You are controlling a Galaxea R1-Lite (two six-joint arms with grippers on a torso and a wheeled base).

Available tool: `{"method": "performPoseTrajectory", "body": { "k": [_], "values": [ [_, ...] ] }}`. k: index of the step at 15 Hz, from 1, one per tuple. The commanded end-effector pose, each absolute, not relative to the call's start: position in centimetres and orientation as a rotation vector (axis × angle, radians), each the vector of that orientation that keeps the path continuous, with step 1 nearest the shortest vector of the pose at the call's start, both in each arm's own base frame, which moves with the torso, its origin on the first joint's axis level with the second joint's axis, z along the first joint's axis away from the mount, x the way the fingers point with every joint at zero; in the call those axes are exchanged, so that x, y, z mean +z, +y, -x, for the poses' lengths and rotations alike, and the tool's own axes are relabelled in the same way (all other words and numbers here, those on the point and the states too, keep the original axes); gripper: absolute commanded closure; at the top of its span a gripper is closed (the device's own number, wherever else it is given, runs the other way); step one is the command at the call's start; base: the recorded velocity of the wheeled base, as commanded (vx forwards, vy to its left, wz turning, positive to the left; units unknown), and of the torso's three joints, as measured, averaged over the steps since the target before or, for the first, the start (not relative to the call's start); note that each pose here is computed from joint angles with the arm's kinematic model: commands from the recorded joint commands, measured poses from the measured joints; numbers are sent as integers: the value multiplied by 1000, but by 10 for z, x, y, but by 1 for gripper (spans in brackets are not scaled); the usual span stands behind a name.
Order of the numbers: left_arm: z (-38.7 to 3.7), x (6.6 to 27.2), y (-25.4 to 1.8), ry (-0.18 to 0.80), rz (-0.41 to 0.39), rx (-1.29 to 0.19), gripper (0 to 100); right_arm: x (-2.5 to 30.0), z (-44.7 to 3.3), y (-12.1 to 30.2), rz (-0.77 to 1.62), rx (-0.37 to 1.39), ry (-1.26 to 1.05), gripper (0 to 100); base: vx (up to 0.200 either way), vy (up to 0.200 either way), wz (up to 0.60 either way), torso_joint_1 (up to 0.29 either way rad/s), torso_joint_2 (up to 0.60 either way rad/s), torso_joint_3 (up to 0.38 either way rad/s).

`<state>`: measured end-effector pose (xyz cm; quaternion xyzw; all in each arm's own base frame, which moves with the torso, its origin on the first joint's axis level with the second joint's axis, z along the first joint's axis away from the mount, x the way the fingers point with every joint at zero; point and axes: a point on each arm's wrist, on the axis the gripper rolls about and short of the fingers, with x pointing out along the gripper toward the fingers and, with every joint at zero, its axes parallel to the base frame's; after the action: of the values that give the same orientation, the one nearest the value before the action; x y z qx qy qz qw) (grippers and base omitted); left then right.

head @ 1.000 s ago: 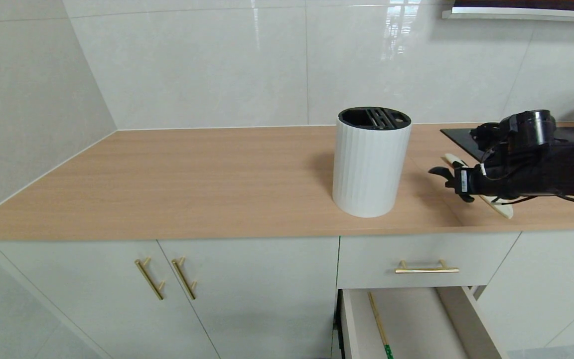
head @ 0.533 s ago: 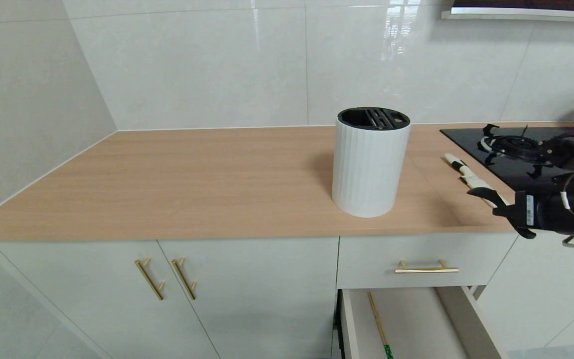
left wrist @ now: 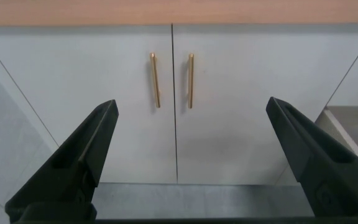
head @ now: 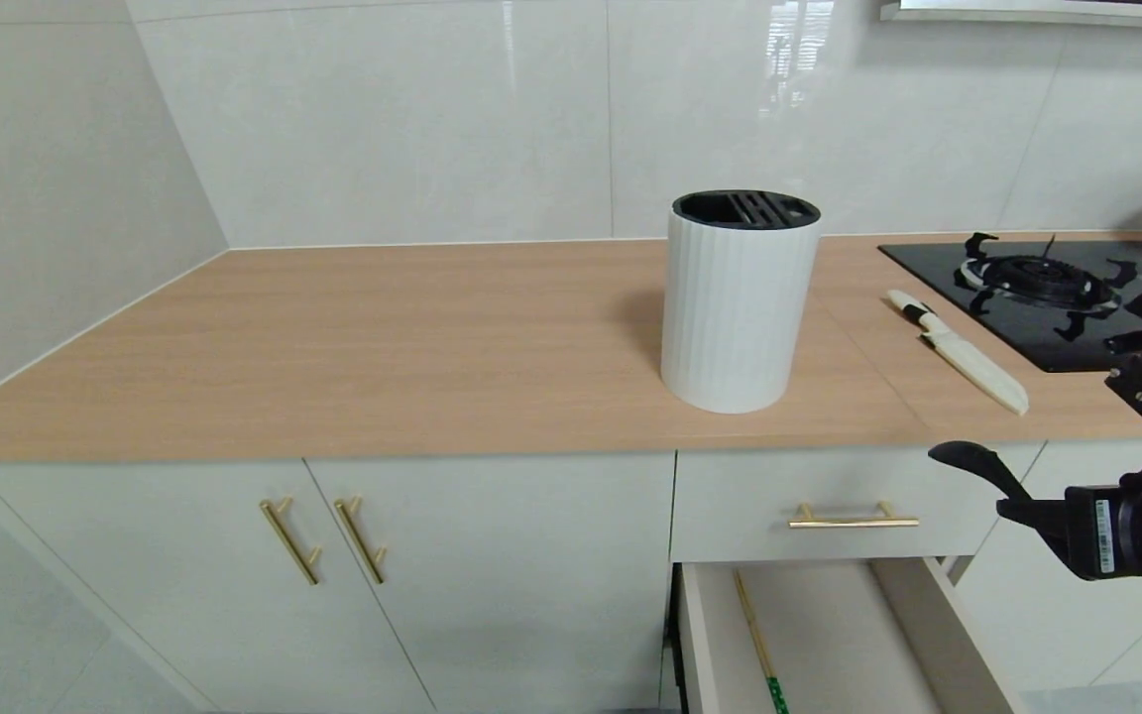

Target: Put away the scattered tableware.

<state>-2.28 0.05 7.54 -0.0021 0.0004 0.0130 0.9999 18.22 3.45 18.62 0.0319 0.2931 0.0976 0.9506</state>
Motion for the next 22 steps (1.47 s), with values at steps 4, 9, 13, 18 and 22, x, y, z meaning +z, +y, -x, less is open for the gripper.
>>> {"method": "performPoseTrajectory", "body": {
  "k": [4, 9, 13, 18, 22],
  "values": [
    [23, 75, 1, 0, 5, 26, 0, 175, -172, 38, -15, 241, 626, 100, 0, 0, 0, -178, 471, 282],
    [23, 75, 1, 0, 5, 26, 0, 163, -175, 48, 6, 286, 687, 100, 0, 0, 0, -162, 475, 299],
    [23, 75, 1, 0, 5, 26, 0, 148, -187, 51, 13, 280, 768, 100, 0, 0, 0, -135, 453, 315],
    [23, 75, 1, 0, 5, 26, 0, 123, -206, 55, 12, 264, 822, 100, 0, 0, 0, -71, 311, 244],
    [23, 75, 1, 1, 5, 26, 0, 108, -222, 59, -34, 243, 813, 100, 0, 0, 0, -2, 19, 10]
  ]
}}
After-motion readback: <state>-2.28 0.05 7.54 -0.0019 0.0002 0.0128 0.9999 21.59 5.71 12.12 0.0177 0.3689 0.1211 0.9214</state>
